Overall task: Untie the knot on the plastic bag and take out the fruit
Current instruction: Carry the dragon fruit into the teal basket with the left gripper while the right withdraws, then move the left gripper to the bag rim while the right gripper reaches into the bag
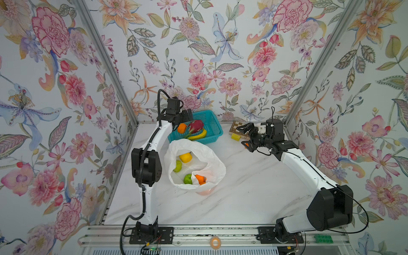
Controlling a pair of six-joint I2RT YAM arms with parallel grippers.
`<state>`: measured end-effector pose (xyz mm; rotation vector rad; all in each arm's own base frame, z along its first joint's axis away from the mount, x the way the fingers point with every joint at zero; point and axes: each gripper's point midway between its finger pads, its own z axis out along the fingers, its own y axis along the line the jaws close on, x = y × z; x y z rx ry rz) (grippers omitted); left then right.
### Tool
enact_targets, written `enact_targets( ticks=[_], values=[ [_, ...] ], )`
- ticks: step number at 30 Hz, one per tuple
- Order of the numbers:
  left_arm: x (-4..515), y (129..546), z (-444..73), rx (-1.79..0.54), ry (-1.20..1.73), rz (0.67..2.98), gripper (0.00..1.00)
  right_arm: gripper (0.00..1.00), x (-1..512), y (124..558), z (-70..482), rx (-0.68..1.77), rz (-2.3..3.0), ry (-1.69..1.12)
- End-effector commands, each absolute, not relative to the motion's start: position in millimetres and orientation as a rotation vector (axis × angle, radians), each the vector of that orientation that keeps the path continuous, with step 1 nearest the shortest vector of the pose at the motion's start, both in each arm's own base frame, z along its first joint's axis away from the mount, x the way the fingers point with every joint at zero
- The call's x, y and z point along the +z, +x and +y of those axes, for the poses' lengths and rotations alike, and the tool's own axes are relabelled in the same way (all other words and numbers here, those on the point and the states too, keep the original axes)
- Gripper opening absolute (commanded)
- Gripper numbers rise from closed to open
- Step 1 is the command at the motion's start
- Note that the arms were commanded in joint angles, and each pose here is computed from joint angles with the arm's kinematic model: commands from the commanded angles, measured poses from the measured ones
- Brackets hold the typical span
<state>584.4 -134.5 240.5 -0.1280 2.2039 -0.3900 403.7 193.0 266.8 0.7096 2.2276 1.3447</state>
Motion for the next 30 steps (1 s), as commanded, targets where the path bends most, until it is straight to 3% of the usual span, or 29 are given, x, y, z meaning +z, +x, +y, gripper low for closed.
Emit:
enact_targets(
  ticks=[1, 10, 18, 23, 30],
  values=[
    [280.5, 556.1, -121.0, -0.358, -0.095, 2.151, 0.97, 0.99, 275.3, 404.2, 207.5, 1.372, 2.242, 0.627],
    [317.2, 440.0, -98.0, -0.330, -0.062, 2.201, 0.93, 0.98, 274.4, 396.6, 259.4, 1.374, 2.335, 0.436],
    [293.3, 349.5, -89.9, -0.381, -0.057, 2.324, 0.92, 0.92, 276.0, 377.4, 310.4, 1.239, 2.356, 0.133],
    [266.1, 316.6, -91.1, -0.430, -0.069, 2.372, 0.91, 0.84, 277.6, 349.6, 343.6, 1.109, 2.314, -0.154],
    [217.0, 302.8, -94.6, -0.402, -0.070, 2.518, 0.88, 0.76, 246.7, 302.0, 391.8, 0.794, 2.175, -0.727]
  ],
)
